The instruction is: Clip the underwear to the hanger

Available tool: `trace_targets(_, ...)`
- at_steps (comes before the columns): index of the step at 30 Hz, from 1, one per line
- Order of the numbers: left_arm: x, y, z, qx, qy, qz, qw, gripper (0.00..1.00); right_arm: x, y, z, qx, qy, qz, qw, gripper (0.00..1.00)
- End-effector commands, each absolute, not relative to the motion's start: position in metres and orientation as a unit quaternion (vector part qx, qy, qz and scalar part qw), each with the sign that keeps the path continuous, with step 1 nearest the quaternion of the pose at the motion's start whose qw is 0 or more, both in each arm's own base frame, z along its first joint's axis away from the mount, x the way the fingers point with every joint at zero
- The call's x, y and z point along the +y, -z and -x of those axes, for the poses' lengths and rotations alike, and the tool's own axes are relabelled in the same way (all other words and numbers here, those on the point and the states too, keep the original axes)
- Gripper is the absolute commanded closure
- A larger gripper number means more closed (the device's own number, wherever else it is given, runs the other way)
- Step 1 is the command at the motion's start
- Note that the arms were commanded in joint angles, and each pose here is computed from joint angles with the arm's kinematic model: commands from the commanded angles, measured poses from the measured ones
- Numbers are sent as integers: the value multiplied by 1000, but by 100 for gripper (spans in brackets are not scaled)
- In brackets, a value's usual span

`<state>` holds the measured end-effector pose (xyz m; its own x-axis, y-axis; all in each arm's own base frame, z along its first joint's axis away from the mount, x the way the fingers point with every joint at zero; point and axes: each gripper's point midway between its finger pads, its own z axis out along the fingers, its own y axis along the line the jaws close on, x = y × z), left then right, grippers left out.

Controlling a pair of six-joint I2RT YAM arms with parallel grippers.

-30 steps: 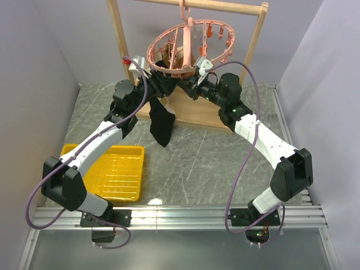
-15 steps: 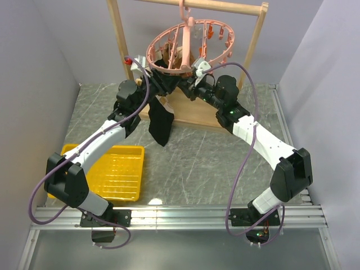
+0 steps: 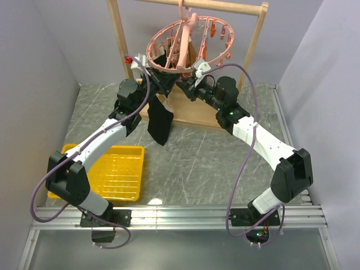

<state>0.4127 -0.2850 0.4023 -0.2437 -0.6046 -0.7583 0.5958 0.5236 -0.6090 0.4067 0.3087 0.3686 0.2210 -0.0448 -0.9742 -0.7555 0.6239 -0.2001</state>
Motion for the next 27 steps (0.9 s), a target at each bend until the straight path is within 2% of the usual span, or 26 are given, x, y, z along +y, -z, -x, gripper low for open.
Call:
trace_targets(1,-274,-447,-416,569,496,9,655,94,321,-379,-378,545,-283,385,689,84)
trace_targets(3,-274,-444,-416,572,495,7,653,100,320,-373,-375,552,-286,389,680,70)
trace_targets(4,-274,-444,-414,572,497,7,653,100,317,-373,-373,552,-285,390,680,59)
trace_targets(8,-272,-441,-415,576,493,4,651,100,304,-352,-361,567,-299,389,662,46)
trace_targets(13,-273,-444,-413,574,499,-2,650,100,287,-329,-337,591,-350,364,630,47)
trace_targets(18,-274,-443,-411,578,502,-7,643,100,292,-282,-304,619,-418,364,556,50)
trace_targets(22,-273,-443,-409,579,503,-8,642,100,294,-244,-310,666,-461,323,490,57)
trace_targets(27,-273,-442,-405,579,503,-16,641,100,292,-221,-345,711,-477,243,457,57)
